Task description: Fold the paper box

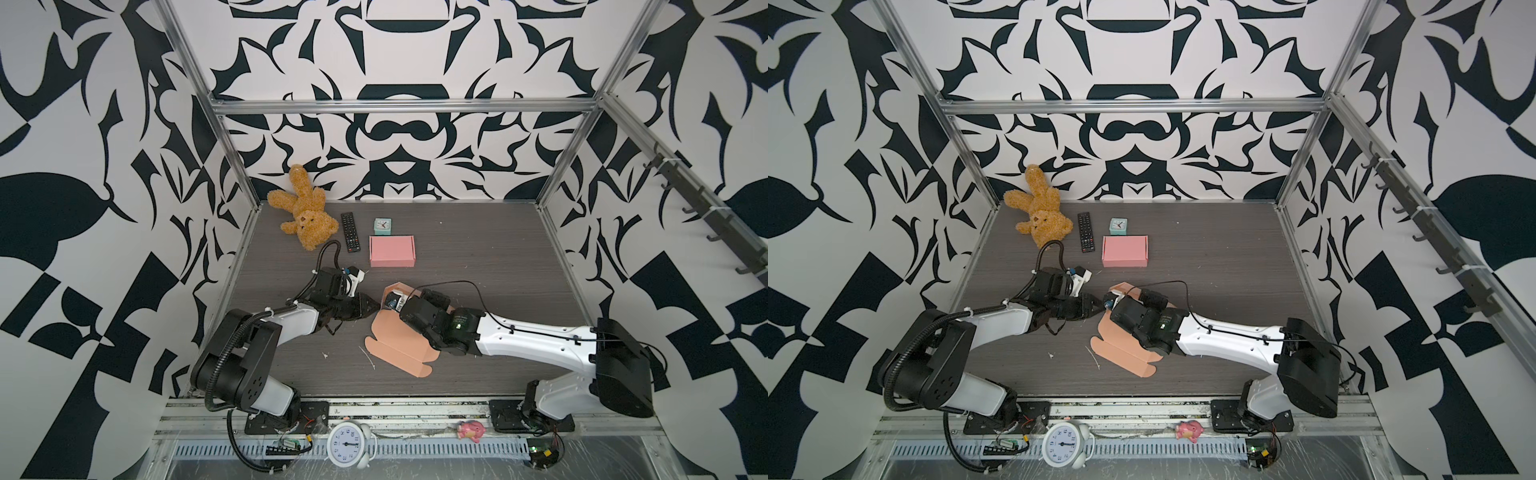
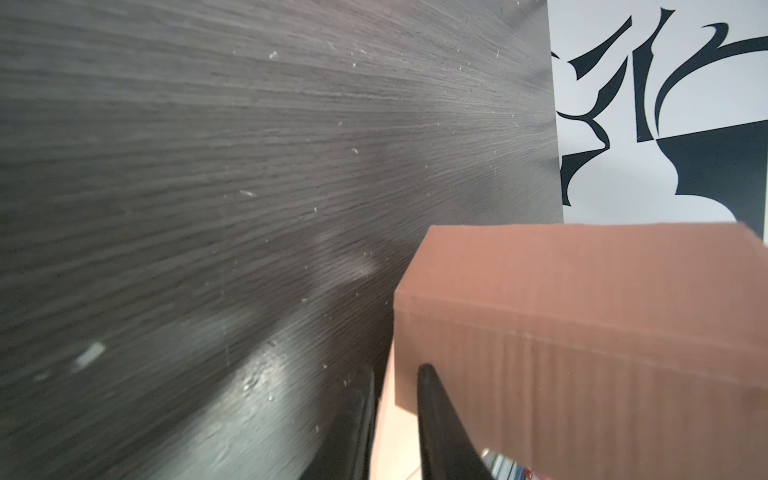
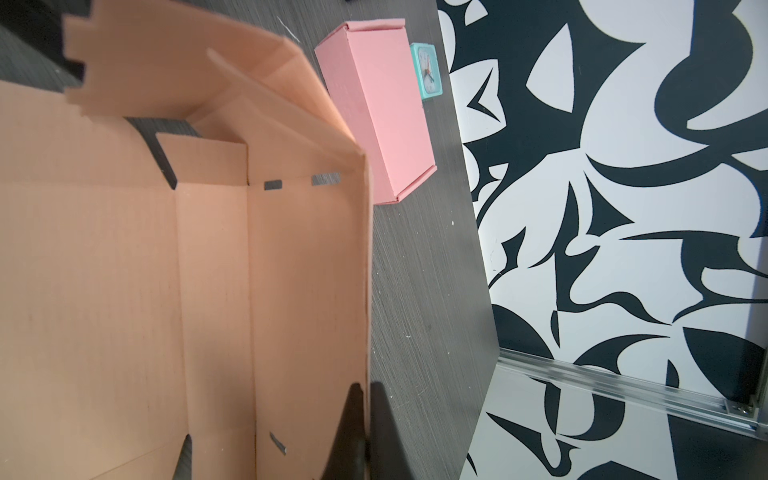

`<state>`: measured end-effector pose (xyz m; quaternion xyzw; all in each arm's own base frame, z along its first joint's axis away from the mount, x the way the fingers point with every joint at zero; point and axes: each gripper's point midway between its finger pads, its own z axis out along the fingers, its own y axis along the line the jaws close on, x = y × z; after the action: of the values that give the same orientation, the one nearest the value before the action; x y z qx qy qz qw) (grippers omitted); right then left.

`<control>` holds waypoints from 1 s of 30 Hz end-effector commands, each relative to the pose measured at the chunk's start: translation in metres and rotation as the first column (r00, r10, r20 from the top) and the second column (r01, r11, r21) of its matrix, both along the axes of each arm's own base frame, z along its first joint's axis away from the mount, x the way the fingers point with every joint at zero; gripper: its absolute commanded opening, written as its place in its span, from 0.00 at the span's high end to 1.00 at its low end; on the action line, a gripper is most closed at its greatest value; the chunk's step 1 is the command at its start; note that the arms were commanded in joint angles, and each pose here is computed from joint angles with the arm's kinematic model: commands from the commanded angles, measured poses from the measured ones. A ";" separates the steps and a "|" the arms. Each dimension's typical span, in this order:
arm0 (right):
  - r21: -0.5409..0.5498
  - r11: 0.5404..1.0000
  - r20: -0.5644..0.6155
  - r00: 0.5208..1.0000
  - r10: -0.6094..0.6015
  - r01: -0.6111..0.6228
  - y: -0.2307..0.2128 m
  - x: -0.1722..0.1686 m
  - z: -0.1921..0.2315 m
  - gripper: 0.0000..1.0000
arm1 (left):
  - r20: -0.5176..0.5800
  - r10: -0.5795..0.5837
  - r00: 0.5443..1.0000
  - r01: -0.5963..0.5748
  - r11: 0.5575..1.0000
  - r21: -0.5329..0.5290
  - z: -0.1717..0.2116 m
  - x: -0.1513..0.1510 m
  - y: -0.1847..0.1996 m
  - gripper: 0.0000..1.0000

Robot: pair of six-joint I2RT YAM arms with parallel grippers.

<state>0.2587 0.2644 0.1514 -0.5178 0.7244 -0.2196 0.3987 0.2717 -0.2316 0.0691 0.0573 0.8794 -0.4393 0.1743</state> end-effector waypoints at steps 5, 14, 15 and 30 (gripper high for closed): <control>0.001 1.000 0.010 1.000 -0.022 0.022 -0.003 0.002 0.001 1.00 | 0.062 0.019 0.998 -0.018 1.000 -0.002 0.017 0.018 0.001 0.79; -0.031 0.999 0.019 1.000 -0.023 0.023 0.001 0.007 -0.004 1.00 | 0.049 -0.012 0.999 0.014 0.999 -0.035 0.015 0.020 -0.012 0.79; -0.031 0.999 0.020 1.000 -0.021 0.022 0.002 0.007 -0.005 1.00 | 0.050 -0.016 0.999 0.018 0.999 -0.036 0.016 0.018 -0.013 0.79; -0.010 1.000 0.046 0.999 -0.025 0.025 0.005 0.013 0.000 1.00 | 0.047 -0.022 0.999 0.023 0.999 -0.028 0.020 0.007 -0.015 0.79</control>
<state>0.2653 0.2659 0.1328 -0.5311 0.7159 -0.2477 0.3795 0.2812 -0.2486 0.0813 0.0726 0.8703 -0.4517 0.1826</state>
